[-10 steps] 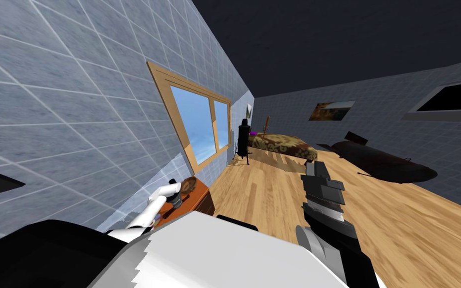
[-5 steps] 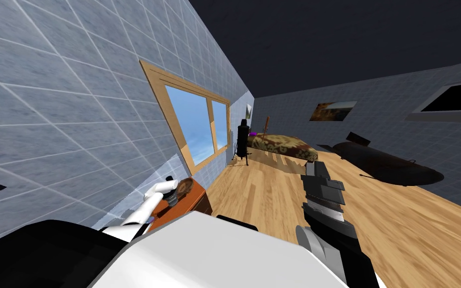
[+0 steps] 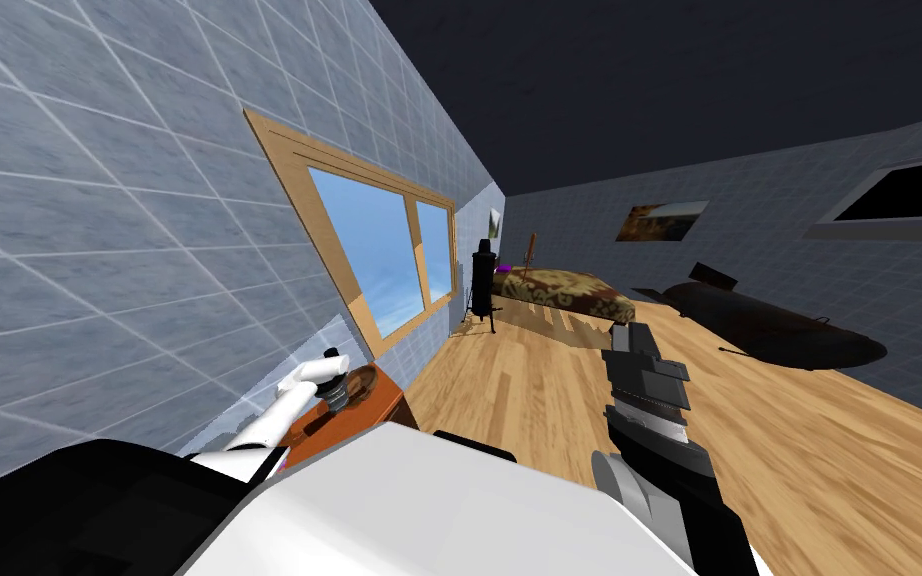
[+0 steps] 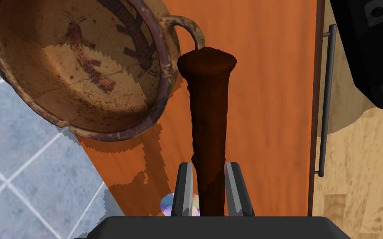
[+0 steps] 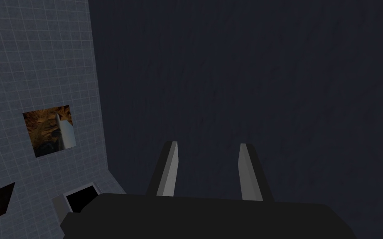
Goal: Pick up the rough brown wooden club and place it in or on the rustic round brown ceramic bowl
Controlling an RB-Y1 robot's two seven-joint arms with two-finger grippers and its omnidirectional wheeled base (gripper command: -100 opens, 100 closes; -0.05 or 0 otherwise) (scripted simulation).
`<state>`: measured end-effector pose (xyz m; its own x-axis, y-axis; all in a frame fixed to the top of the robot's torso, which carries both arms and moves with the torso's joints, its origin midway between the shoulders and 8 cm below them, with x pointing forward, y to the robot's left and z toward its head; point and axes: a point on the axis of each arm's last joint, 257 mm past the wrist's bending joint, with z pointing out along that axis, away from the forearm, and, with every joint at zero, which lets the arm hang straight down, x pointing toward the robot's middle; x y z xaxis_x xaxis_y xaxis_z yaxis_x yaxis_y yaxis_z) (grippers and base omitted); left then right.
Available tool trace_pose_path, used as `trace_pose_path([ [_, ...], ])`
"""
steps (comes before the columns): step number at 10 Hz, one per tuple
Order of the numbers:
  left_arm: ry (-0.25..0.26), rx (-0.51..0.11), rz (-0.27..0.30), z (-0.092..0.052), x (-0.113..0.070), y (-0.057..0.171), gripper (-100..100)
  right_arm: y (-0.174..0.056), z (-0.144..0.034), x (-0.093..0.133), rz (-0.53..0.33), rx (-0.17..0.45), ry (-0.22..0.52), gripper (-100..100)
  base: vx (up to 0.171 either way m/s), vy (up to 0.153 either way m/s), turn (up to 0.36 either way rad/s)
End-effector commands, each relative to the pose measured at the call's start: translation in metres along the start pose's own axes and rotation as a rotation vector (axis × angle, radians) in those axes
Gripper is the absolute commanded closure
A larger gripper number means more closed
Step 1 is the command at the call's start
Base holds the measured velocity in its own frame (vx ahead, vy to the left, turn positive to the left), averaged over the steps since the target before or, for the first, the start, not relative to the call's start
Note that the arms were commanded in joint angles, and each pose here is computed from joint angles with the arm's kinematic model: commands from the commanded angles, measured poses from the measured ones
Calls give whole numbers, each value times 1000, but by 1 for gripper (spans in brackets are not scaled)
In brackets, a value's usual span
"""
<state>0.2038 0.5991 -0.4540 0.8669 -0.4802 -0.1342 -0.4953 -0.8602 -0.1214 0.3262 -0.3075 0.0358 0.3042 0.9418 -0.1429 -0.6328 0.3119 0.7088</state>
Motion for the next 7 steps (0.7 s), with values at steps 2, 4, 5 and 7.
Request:
trace_pose_path([
  [2,2,-29,-47,-7,-15,2,100,0,0,0,0,0,0,0,141,85,-77],
  [4,5,-51,-77,-9,-23,5,100,0,0,0,0,0,0,0,97,66,-42],
  [5,7,-63,-93,-10,-27,7,100,0,0,0,0,0,0,0,90,67,-47],
  [7,11,-87,-125,-13,-35,11,100,0,0,0,0,0,0,0,85,89,-56],
])
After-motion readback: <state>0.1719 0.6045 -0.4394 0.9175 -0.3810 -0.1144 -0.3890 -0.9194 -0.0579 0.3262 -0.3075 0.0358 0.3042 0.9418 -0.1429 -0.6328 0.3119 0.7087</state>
